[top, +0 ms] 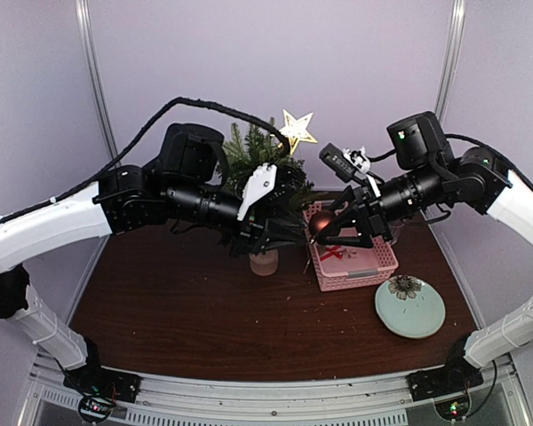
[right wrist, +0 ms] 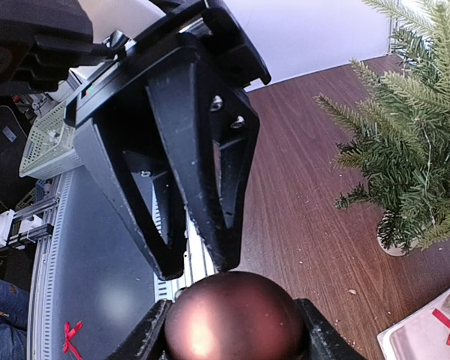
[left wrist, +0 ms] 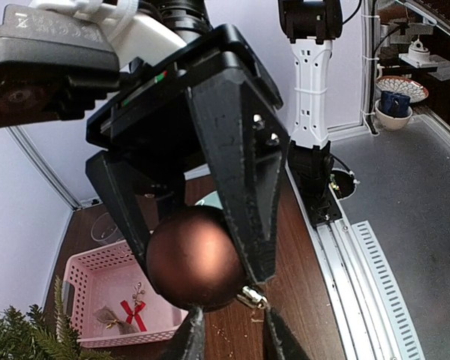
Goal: Decorate the small christmas tree
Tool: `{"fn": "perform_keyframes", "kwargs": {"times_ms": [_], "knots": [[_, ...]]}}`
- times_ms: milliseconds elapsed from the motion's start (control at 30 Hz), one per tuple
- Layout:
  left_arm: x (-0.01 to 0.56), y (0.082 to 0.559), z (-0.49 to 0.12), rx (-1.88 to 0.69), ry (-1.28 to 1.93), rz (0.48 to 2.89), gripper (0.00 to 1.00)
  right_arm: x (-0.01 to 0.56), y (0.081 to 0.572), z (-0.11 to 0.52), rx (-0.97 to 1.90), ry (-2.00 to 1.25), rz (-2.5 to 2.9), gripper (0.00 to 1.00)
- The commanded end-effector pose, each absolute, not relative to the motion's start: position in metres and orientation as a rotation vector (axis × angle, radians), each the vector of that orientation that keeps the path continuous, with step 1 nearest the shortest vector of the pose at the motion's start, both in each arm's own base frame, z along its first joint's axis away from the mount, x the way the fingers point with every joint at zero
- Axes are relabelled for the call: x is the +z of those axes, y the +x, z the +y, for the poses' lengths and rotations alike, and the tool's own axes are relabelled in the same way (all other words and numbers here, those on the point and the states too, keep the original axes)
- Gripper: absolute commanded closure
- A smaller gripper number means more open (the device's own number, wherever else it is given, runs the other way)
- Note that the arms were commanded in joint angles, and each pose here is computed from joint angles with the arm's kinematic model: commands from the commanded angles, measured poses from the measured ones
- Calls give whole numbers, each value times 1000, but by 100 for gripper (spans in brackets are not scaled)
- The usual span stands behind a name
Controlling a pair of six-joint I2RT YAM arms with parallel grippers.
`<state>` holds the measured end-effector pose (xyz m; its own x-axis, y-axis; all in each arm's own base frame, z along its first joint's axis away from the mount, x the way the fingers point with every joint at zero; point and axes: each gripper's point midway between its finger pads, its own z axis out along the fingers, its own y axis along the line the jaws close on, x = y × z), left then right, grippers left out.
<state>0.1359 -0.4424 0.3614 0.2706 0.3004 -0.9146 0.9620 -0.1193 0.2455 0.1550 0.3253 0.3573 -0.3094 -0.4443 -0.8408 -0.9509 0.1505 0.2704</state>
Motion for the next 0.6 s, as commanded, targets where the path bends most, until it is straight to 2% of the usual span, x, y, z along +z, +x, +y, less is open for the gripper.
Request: {"fn": "perform_keyframes", "kwargs": {"times_ms": [0,567], "knots": [[363,129,-446,-918,1645,1149,74,372,159,329,1079,-1316,1786,73],[358,134,-448,-899,1642,1180,74,376,158,329,1089,-1314,1771,73]]}}
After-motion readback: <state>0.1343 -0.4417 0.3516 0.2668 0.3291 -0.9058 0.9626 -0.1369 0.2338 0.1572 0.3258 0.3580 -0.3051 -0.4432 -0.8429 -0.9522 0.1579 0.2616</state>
